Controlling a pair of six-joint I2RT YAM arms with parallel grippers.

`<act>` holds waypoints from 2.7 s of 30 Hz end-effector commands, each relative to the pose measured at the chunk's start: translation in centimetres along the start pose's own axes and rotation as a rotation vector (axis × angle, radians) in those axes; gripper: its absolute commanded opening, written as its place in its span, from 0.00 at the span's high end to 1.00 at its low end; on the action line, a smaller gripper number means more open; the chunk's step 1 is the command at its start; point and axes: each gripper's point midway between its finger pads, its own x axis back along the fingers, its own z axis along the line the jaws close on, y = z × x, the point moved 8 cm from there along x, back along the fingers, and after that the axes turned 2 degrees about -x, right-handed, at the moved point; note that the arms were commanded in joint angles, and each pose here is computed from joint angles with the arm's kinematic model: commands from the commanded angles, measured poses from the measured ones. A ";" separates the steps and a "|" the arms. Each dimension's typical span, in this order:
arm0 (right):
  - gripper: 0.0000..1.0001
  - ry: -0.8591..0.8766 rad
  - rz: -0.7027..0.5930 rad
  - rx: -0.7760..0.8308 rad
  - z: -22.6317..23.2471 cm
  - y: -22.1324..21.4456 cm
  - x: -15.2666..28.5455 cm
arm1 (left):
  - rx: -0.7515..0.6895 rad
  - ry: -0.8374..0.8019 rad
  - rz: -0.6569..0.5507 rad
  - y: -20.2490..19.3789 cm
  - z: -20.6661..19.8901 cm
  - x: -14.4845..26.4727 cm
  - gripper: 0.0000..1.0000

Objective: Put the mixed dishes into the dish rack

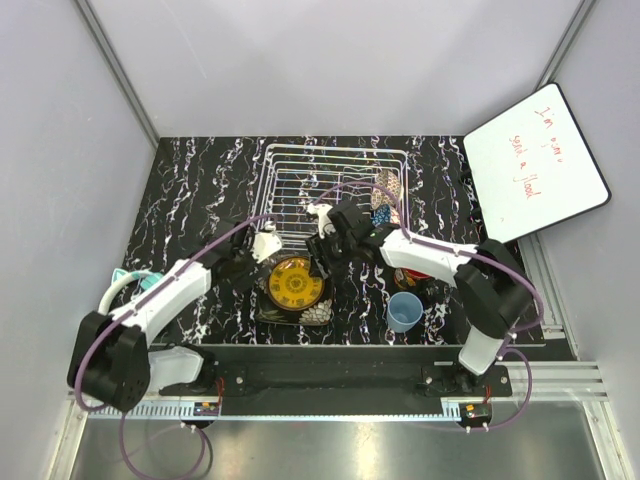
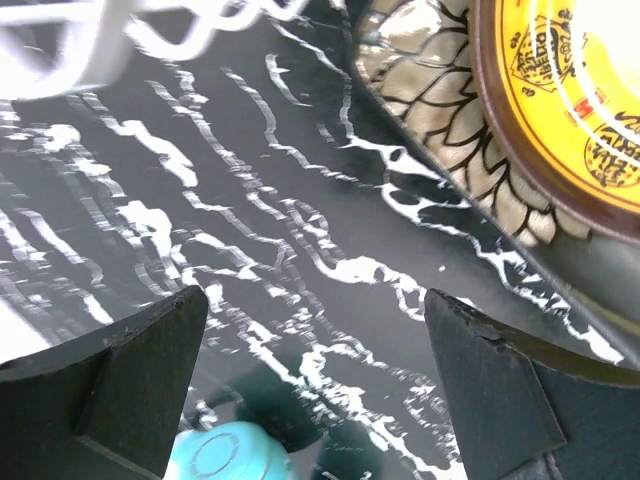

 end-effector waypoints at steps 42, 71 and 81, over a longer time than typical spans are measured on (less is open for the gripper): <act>0.38 -0.126 -0.090 -0.007 -1.9 -2.2 0.2 | -0.060 -0.087 -0.089 5.3 -0.9 -0.8 0.08; 0.39 -0.167 -0.188 -0.019 -1.7 -1.0 1.2 | -0.131 -0.091 -0.004 3.3 -3.2 -3.2 0.08; 0.40 -0.142 -0.138 0.001 -1.3 -1.2 -0.9 | -0.133 -0.089 0.002 3.4 -3.1 -3.3 0.08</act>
